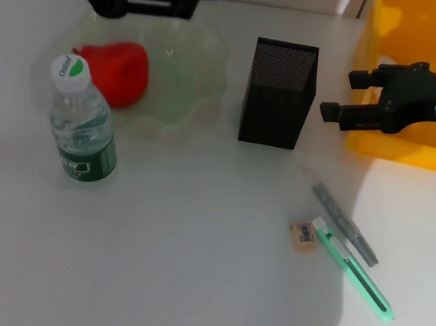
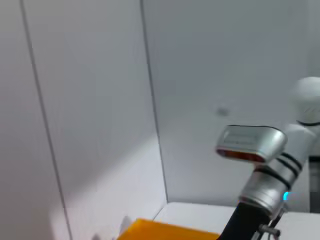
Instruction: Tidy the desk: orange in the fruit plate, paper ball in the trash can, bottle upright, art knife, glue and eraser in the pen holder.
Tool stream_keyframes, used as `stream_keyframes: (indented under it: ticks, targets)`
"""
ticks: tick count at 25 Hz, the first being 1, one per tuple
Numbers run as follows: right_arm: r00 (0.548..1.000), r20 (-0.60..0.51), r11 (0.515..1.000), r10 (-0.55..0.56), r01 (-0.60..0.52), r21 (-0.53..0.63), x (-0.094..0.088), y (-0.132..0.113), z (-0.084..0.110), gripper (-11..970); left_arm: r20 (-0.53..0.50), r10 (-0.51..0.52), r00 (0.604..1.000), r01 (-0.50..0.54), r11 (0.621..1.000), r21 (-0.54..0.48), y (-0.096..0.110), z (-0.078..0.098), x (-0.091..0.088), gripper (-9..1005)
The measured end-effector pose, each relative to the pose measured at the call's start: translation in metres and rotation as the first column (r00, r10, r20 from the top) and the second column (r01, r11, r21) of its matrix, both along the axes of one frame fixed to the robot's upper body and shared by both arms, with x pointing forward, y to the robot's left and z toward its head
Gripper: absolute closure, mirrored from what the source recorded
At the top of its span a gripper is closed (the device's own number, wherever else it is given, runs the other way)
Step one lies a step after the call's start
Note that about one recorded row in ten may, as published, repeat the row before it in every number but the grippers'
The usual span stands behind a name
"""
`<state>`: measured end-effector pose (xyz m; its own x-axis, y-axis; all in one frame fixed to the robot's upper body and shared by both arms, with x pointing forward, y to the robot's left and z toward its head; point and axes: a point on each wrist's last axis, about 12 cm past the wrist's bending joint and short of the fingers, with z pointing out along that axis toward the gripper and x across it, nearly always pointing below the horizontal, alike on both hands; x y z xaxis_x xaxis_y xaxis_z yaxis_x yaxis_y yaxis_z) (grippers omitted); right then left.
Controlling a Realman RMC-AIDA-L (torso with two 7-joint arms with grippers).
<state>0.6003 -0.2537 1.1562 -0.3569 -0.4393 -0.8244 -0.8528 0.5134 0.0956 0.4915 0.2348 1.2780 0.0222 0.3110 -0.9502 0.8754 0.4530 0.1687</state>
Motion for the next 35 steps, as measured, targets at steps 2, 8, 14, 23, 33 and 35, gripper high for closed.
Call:
stream_keyframes:
  ticks: [2,8,14,23,33,35]
  targets:
    - [1.0,-0.011,1.0,-0.016,0.016,0.016,0.001,0.0,0.005,174,0.046,-0.077,0.996,0.079,0.996,-0.044,0.0,-0.021,-0.01,193]
    - [0.996,-0.074,0.999,-0.042,0.043,0.018,0.003,0.013,0.023,174,0.14,-0.227,0.964,0.25,0.953,-0.173,-0.001,-0.11,-0.035,194]
    - [0.985,-0.164,0.998,-0.057,0.052,-0.032,-0.004,0.035,0.058,174,0.11,-0.26,0.959,0.28,0.929,-0.243,-0.001,-0.19,-0.046,194]
    - [0.947,-0.228,0.927,-0.226,0.137,-0.349,-0.007,0.084,0.085,175,0.024,-0.165,0.986,0.165,0.936,-0.311,0.019,-0.235,-0.058,194]
    - [0.902,-0.333,0.889,-0.276,0.107,-0.446,-0.016,0.094,0.076,175,-0.023,-0.168,0.986,0.156,0.952,-0.264,0.024,-0.246,-0.066,194]
    - [0.896,-0.349,0.877,-0.275,0.086,-0.472,-0.021,0.093,0.067,175,-0.029,-0.169,0.985,0.156,0.955,-0.254,0.024,-0.247,-0.066,194]
